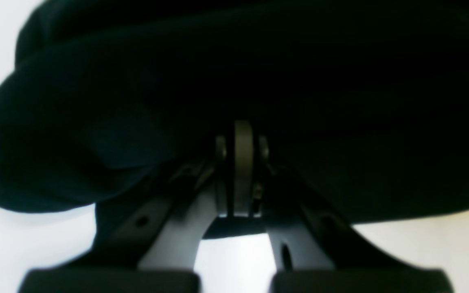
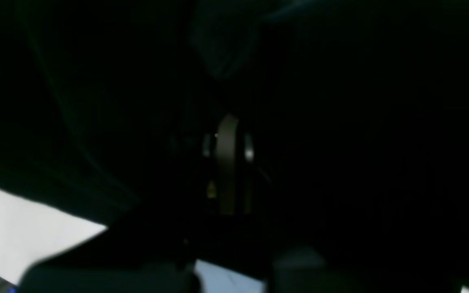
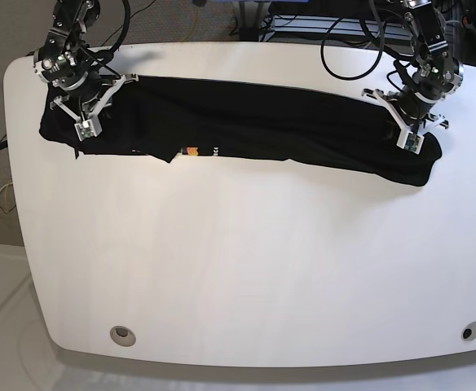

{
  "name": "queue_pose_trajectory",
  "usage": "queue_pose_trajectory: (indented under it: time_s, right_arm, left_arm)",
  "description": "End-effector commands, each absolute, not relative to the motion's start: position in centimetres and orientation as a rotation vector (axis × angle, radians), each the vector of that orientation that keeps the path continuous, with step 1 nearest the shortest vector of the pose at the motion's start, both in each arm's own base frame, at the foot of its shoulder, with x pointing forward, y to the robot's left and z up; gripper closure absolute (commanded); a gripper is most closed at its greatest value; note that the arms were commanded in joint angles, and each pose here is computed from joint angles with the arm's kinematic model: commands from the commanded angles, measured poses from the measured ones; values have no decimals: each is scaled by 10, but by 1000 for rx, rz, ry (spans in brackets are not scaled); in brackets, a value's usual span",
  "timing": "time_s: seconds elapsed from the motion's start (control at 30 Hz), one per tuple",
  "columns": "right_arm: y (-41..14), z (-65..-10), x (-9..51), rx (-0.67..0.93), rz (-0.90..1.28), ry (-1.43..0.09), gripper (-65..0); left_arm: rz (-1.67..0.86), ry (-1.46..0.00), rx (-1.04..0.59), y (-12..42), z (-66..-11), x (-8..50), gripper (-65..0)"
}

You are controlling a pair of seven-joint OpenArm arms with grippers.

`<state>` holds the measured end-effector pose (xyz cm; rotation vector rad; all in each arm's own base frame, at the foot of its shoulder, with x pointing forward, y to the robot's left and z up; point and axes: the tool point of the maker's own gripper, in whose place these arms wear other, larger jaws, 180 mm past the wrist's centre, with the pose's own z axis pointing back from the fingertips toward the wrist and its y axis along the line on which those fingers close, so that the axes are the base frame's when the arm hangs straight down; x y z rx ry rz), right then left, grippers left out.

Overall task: Fold the T-shirt properly
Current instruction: 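Lower the strip onto the table with both grippers, pressing it flat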

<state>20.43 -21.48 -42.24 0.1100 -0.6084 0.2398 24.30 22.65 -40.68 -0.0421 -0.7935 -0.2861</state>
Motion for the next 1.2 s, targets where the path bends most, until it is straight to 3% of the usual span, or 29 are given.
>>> queue_pose_trajectory:
  time_s: [0.0,0.5,1.17]
  right_arm:
    - [-206,-422,211,116,285,-596,0]
    - [-163,-416,246,189,387,-645,0]
    - [-182,-450,250,215,307,-600,0]
  left_arm:
    - [-301,-835,-12,239,-393,251,0]
    - [-329,-864,33,256,-378,265,0]
    - [-306,-884,20,258,-378,282,0]
